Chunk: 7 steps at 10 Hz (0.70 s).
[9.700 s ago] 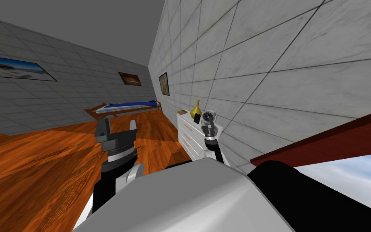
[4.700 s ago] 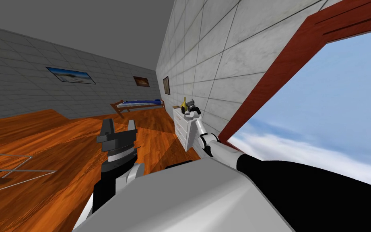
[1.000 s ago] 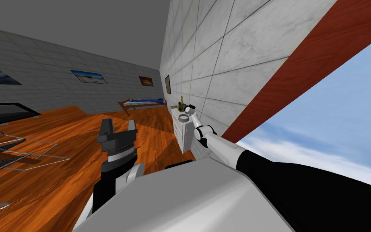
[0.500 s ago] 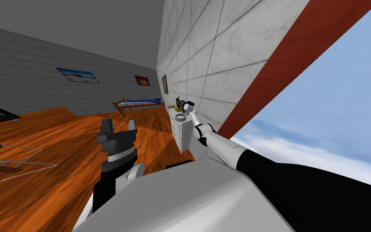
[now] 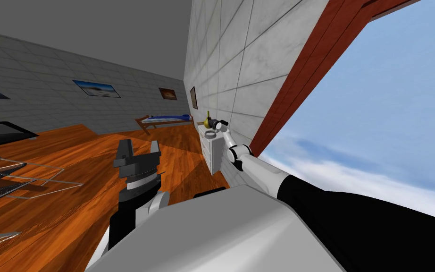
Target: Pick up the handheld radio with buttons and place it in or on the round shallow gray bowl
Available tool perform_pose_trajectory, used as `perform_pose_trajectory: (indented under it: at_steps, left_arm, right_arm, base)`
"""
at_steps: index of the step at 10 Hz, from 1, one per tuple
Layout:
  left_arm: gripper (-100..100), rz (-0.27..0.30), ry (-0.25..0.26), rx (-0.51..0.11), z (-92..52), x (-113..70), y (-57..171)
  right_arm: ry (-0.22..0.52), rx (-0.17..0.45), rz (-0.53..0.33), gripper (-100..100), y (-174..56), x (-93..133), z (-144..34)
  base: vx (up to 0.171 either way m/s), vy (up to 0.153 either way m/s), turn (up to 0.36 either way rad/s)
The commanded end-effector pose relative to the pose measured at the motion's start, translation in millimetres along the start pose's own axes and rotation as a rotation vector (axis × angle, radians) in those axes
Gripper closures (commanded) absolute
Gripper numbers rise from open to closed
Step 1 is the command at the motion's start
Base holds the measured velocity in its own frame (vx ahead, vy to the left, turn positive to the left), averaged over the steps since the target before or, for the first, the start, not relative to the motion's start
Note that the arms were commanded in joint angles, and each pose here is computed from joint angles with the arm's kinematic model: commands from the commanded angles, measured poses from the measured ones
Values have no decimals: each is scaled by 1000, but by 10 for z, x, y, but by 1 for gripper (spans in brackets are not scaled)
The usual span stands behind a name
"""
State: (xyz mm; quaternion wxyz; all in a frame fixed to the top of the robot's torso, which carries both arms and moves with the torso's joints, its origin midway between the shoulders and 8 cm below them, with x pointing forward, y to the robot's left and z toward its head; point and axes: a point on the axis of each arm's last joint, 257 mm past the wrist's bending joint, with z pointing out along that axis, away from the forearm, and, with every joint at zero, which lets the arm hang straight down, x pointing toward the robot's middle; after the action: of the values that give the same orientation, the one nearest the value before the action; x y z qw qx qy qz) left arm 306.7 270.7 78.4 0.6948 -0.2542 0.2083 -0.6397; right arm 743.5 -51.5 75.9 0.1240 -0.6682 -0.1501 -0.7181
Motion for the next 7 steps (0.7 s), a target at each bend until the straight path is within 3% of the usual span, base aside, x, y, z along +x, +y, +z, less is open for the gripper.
perform_pose_trajectory:
  at_steps: [1, 5, 6, 7]
  left_arm:
    - [0, 0, 0, 0, 0, 0, 0]
    - [0, 0, 0, 0, -1, -1, 0]
    - [0, 0, 0, 0, -1, -1, 0]
    - [0, 0, 0, 0, -1, -1, 0]
  right_arm:
    - [-16, -10, 13, 100, 67, -121, -55]
    - [-106, -47, 111, 100, 267, -759, -144]
    - [-95, -42, 97, 100, 280, -649, -122]
    - [-101, -42, 99, -100, 289, -681, -128]
  base:
    - [-107, 39, 42]
    - [-60, -18, 65]
    - [-22, -19, 0]
    - [0, 0, 0]
